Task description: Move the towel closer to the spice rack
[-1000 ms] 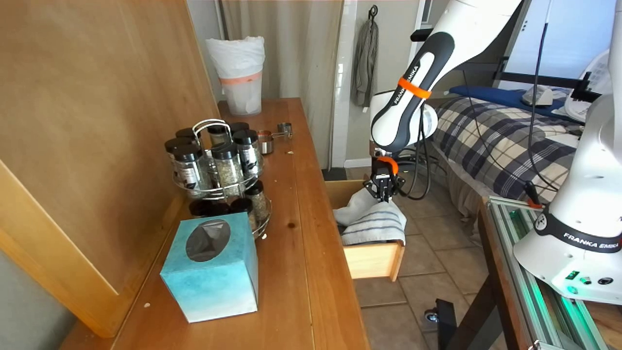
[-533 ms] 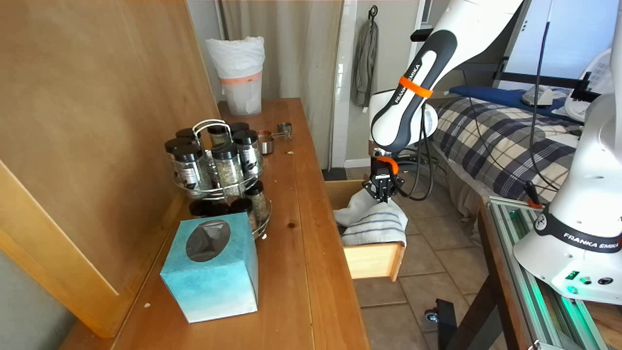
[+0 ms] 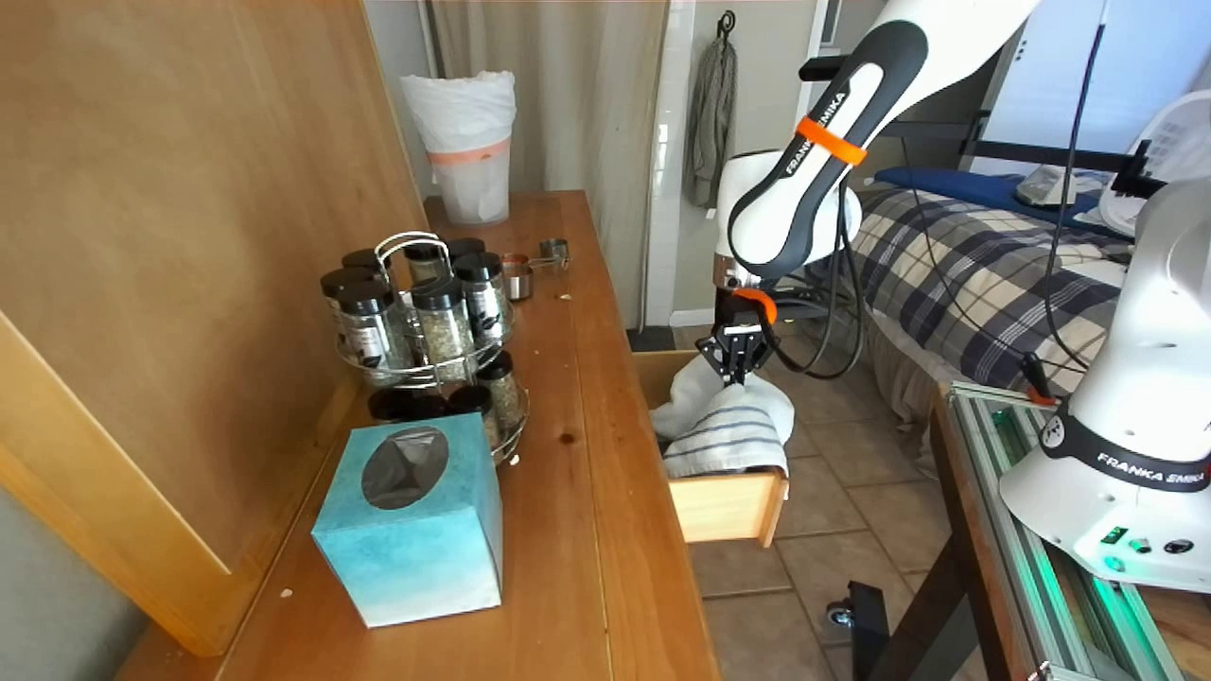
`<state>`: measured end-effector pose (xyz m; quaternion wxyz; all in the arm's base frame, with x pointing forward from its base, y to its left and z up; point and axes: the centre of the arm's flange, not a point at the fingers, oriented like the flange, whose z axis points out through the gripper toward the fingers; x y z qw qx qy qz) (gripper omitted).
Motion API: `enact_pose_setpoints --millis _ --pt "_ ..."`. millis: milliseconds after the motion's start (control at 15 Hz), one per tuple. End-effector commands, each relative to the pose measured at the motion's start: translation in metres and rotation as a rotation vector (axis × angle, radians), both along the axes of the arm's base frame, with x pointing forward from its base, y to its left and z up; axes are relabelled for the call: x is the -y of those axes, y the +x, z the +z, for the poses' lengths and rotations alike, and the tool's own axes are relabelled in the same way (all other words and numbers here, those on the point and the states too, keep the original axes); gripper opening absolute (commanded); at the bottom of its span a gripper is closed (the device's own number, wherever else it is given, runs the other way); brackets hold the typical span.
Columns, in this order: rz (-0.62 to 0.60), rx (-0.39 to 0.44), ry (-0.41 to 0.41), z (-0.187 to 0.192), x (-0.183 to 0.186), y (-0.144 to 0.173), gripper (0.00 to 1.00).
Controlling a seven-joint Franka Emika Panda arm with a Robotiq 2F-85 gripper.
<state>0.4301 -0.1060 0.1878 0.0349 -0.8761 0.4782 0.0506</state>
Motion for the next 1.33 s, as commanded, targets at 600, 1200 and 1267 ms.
enact_pose_setpoints --millis 600,1200,1267 --pt "0.172 0.433 -0.124 0.142 -0.054 0.002 0.03" --pt "0.292 0.65 -0.138 0.231 -0.086 0.013 0.11" --pt "0.3 0.668 -0.137 0.24 -0.088 0.011 0.11"
